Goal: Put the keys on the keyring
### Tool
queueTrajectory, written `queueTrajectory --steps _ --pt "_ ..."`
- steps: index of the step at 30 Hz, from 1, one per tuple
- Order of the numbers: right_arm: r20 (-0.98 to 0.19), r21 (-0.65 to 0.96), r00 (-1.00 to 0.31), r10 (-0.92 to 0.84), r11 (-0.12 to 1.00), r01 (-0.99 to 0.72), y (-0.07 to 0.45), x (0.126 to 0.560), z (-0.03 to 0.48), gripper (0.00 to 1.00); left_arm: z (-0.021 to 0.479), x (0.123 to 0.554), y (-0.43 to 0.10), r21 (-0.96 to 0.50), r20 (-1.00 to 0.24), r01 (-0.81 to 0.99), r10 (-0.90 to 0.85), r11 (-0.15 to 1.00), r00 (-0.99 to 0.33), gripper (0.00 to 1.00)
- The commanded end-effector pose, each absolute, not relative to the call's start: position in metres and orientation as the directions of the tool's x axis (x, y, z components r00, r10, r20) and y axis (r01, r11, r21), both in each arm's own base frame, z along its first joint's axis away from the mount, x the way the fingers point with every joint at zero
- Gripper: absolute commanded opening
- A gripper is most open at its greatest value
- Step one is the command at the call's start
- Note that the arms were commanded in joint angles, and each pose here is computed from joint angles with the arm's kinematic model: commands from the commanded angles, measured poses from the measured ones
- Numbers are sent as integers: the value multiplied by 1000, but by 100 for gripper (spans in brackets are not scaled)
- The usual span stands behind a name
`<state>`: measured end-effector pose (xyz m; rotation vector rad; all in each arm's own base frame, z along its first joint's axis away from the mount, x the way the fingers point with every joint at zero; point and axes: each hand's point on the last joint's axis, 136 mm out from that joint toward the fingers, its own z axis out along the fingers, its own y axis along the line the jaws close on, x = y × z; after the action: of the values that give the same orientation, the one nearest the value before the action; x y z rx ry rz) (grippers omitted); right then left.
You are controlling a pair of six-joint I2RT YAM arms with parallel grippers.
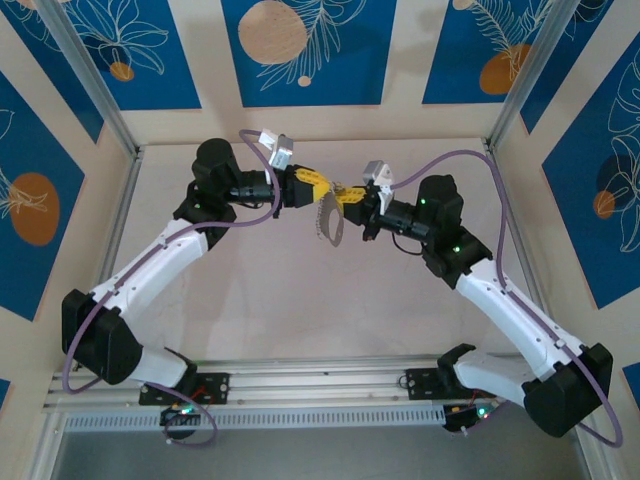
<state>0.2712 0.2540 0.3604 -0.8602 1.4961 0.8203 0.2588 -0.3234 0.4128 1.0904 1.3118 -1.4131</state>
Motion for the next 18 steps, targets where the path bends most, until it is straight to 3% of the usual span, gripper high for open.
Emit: queueTrajectory --steps 1,8,18 --pt "-996 -48 0 -84 566 -823 237 276 375 0 423 248 -321 -160 -985 985 -57 -63 -164 0" --pt "-996 -79 45 -73 580 -811 234 276 393 0 423 249 -322 -166 -984 984 -56 -68 -170 0" --pt "-993 -114 78 -92 506 -855 258 266 407 0 423 250 -322 -168 -984 984 -56 -64 -171 0"
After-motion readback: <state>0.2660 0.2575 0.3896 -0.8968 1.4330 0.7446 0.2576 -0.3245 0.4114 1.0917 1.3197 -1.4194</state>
